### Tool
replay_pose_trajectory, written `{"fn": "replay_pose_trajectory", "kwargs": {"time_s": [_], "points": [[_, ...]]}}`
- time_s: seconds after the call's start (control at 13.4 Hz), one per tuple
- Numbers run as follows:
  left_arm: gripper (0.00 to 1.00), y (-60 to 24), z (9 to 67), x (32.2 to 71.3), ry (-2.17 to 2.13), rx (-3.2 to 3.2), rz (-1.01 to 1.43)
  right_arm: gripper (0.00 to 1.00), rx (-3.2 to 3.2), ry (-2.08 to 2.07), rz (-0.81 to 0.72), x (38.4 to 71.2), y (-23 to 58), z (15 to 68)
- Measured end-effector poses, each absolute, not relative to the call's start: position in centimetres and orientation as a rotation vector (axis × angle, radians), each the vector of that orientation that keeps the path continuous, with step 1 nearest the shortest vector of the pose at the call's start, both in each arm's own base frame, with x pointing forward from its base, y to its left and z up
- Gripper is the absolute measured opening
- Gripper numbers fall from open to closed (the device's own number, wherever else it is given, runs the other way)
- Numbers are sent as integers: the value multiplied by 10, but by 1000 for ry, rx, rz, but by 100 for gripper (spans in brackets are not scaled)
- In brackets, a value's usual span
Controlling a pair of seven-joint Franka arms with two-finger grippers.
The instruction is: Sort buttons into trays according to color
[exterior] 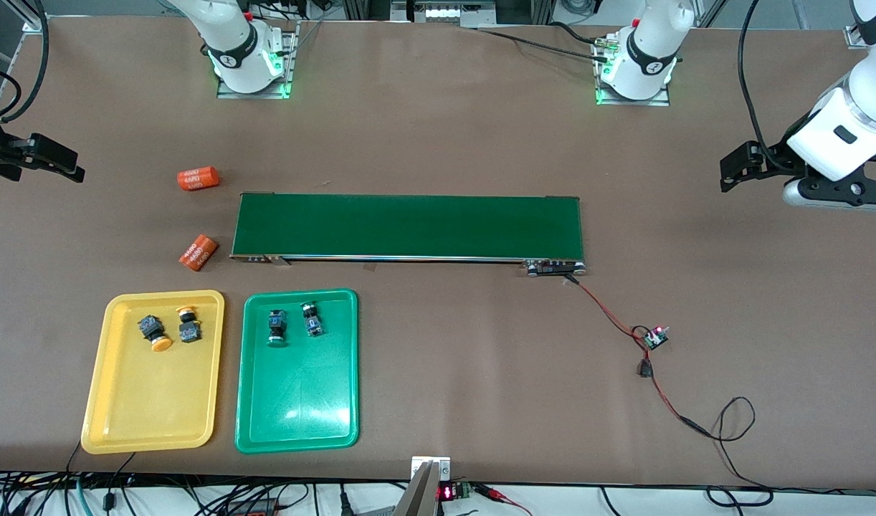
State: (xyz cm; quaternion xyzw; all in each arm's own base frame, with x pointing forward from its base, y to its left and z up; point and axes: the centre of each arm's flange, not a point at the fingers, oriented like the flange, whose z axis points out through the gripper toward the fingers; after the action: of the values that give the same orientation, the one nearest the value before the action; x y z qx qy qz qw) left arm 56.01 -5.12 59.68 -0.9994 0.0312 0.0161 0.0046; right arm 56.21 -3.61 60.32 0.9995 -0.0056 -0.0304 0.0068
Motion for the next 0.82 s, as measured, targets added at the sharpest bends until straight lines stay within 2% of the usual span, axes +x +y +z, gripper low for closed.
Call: {"fn": "replay_pose_trajectory", "kwargs": {"time_s": [0.82], "points": [[100,-53,597,560,101,-3130,50,100,3127,-14,-91,561,-35,605]]}}
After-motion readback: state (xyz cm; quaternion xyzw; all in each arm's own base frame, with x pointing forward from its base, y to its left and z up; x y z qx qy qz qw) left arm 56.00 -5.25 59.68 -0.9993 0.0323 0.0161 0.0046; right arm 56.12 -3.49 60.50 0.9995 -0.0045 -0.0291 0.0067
